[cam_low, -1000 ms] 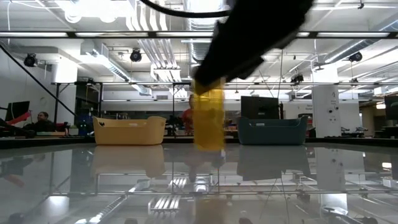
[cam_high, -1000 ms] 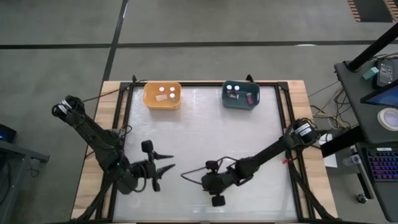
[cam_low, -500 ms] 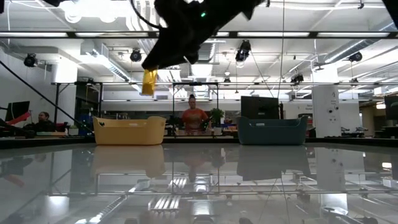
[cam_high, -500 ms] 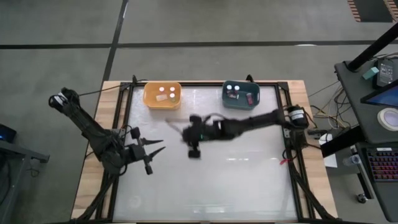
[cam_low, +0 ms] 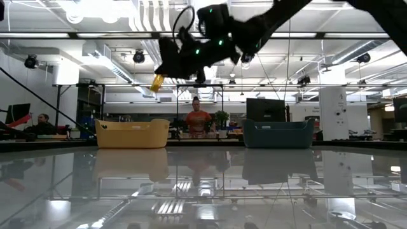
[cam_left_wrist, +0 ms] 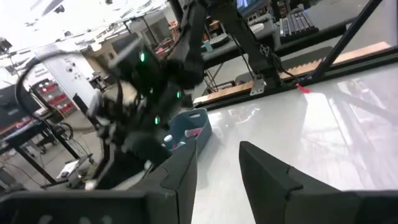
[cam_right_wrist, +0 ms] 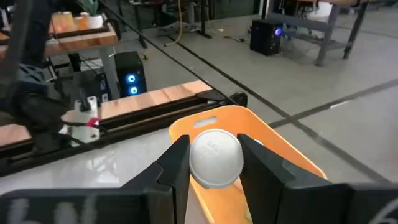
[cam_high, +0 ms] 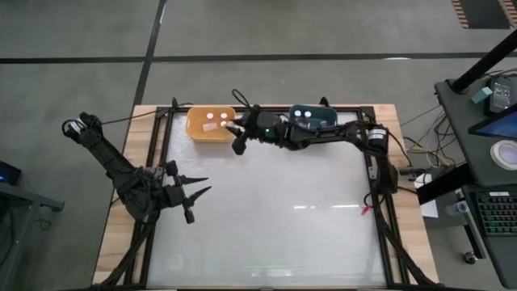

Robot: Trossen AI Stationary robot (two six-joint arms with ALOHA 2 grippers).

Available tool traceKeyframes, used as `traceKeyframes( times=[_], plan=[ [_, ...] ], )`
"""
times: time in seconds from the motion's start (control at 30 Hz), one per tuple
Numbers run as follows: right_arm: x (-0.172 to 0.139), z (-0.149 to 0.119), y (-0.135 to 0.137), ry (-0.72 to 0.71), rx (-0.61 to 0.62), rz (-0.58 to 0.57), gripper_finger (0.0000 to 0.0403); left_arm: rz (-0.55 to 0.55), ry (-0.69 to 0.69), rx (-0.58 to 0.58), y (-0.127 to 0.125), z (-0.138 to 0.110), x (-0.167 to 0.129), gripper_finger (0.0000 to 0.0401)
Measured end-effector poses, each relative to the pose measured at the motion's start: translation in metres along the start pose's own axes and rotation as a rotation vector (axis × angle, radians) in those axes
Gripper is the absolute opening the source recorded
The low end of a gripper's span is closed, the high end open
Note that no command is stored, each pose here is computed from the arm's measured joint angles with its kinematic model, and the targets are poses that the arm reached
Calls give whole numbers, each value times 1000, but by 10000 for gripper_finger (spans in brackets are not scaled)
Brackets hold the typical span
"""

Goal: Pick and place medicine bottles into bin by pill shape (circle, oval)
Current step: Put the orange tablet bottle into the yellow bin, then return to Home Position

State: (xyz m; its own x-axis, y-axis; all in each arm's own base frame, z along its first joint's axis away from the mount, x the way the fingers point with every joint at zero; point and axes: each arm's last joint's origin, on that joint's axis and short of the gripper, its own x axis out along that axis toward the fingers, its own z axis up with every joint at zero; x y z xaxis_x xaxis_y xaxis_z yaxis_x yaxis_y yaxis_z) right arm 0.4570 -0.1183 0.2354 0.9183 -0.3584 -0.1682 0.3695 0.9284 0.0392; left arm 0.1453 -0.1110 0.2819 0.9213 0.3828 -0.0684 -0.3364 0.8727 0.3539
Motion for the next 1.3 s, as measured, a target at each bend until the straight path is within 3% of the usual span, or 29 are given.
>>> traceKeyframes(
  times=[0.23, 0.47, 0.67, 1.07, 1.3],
  plan=[
    [26, -45, -15, -8, 75, -43, 107, 0, 0, 26, 0, -1, 0, 104],
    [35, -64, -26, 35, 125, -74, 107, 0, 3, 34, 0, -4, 0, 104],
    [36, -64, -25, 34, 117, -71, 118, 4, 1, 26, 2, -3, -1, 104],
    [36, -63, -25, 32, 127, -71, 208, 6, 2, 26, 2, -3, -1, 104],
    [33, -61, -16, 77, 113, 7, 213, 7, 2, 27, 2, -4, -1, 104]
  ],
)
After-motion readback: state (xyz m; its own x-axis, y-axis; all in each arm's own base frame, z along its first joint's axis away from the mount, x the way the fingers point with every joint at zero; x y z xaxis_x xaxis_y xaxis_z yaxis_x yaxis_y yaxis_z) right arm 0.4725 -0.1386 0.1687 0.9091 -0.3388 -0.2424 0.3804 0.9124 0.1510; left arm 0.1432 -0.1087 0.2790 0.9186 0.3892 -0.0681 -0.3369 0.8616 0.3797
